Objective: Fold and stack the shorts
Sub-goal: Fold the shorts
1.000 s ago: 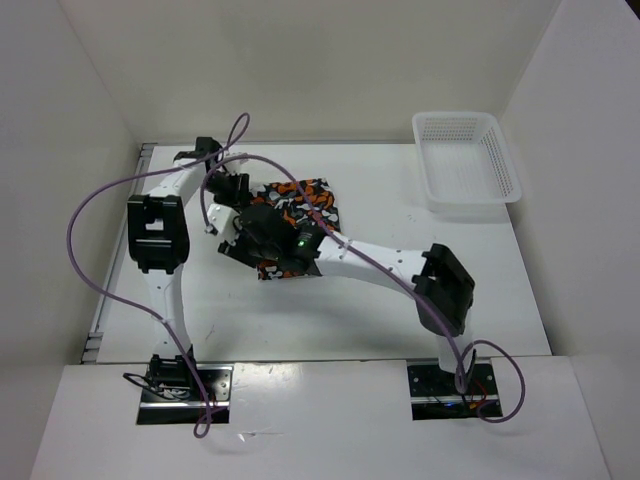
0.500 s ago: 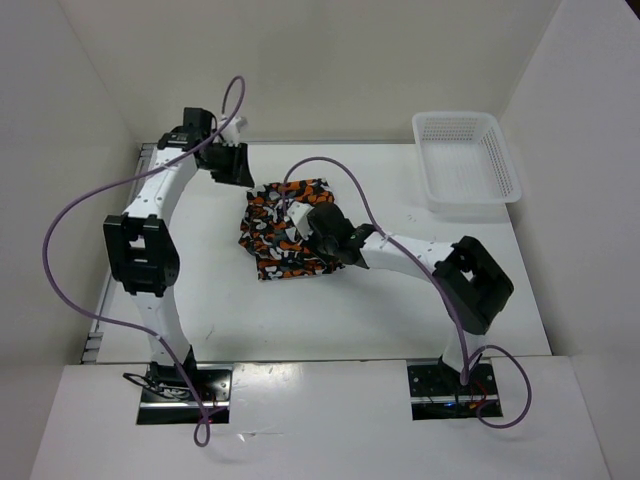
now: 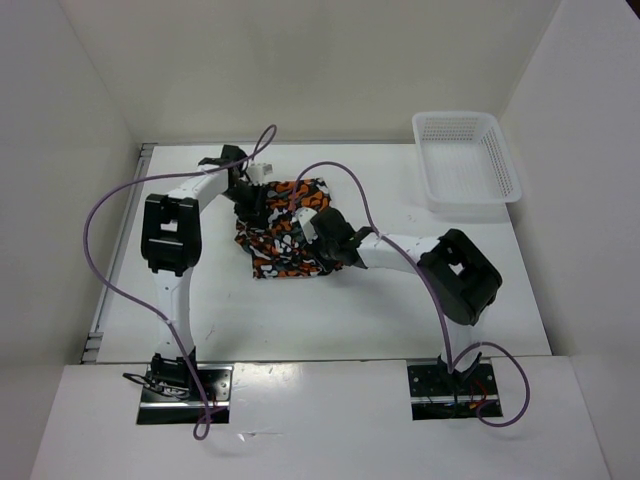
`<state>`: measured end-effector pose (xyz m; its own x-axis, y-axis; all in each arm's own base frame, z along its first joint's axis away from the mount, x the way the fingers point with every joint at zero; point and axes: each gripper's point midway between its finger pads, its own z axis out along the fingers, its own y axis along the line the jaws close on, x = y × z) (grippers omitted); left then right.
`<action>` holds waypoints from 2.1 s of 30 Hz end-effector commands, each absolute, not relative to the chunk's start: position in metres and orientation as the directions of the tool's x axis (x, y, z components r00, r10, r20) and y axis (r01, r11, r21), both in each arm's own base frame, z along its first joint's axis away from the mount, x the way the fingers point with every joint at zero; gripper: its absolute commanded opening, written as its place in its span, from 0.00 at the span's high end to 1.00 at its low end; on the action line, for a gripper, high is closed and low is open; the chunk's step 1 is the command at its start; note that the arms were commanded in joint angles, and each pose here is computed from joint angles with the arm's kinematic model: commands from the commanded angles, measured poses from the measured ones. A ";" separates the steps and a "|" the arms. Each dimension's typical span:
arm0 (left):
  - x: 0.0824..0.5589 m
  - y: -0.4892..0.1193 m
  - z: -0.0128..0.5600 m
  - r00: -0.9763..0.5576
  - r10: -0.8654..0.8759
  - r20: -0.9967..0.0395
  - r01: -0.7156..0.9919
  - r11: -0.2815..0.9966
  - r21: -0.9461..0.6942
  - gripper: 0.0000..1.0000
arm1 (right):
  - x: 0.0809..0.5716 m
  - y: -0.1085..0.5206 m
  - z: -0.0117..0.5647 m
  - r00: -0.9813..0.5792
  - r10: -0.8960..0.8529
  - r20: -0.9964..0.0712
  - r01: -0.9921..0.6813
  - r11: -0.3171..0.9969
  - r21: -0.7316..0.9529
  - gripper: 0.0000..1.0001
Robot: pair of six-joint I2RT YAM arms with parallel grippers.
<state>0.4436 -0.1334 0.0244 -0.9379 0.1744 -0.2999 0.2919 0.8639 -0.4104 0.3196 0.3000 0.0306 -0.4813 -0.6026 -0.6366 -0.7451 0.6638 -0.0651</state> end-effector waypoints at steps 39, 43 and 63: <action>0.339 -0.134 0.036 -0.935 0.271 -0.231 0.338 0.880 -0.335 0.60 | 0.526 0.313 0.056 -0.582 -0.233 -0.779 -0.422 0.906 0.044 0.89; 0.354 -0.137 0.045 -0.924 0.269 -0.271 0.351 0.877 -0.329 0.60 | 0.531 0.310 0.074 -0.561 -0.210 -0.801 -0.395 0.918 0.036 0.89; 0.381 -0.013 0.275 -0.548 0.048 -0.835 0.155 0.987 -0.046 0.27 | 0.417 0.149 0.348 -0.184 -0.457 -0.870 -0.195 0.885 -0.423 0.75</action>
